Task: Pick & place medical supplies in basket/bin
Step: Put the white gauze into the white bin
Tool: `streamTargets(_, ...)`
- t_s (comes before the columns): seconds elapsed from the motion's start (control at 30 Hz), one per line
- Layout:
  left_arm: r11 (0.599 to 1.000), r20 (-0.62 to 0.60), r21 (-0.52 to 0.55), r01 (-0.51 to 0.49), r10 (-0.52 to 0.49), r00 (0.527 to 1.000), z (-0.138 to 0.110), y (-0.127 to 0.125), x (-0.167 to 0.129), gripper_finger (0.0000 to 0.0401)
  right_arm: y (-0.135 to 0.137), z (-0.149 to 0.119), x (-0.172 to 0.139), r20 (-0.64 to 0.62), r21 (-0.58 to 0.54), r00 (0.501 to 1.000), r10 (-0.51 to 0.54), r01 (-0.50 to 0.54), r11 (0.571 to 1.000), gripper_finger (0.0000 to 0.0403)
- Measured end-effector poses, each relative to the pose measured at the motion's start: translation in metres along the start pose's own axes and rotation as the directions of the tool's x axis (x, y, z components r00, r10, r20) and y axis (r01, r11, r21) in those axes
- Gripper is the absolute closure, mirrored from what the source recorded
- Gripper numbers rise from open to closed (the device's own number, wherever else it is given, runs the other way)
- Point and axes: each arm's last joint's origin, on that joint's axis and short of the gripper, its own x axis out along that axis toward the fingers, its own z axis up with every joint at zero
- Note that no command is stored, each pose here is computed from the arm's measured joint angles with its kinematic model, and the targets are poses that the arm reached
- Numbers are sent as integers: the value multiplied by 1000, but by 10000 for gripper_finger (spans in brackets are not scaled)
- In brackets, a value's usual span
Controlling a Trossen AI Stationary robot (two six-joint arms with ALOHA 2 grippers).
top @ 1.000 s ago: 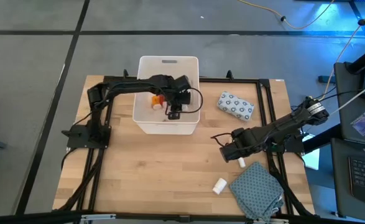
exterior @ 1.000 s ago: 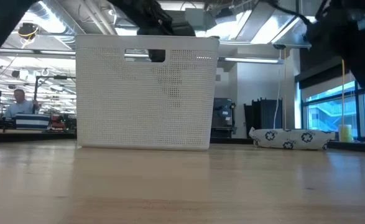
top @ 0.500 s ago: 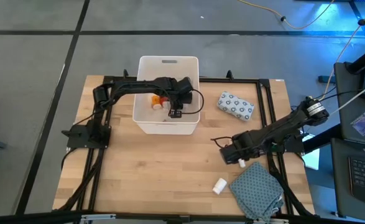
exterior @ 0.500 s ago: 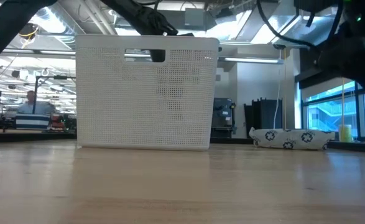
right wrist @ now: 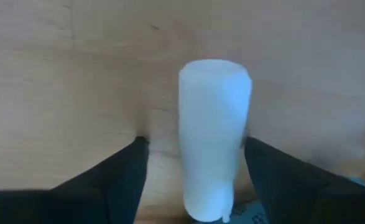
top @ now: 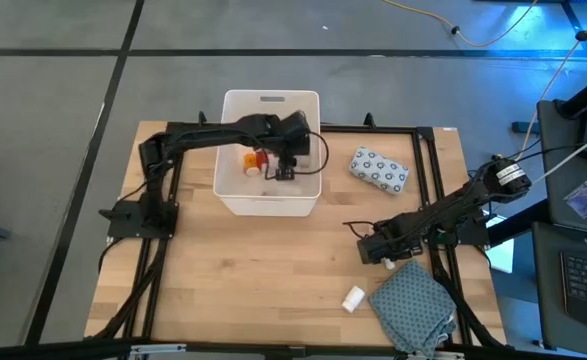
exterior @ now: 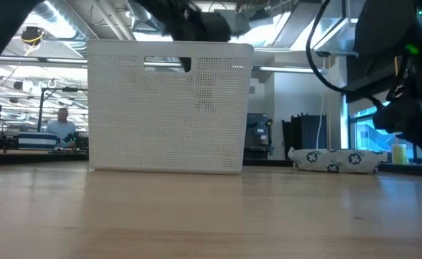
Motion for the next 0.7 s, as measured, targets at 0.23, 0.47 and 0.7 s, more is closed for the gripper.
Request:
streamTargets(0.23, 983, 162, -69, -170, 179, 970, -2, 11, -96, 266, -1, 0, 1, 6, -20, 1000, -14, 14, 1000, 257)
streamTargets(0.47, 958, 364, -253, -133, 222, 904, -31, 4, -200, 267, 18, -4, -17, 103, -152, 992, 70, -54, 987, 371)
streamTargets(0.7, 941, 519, -336, -32, 213, 828, -72, -12, -265, 267, 64, -2, -99, 322, -343, 906, 276, -161, 926, 368)
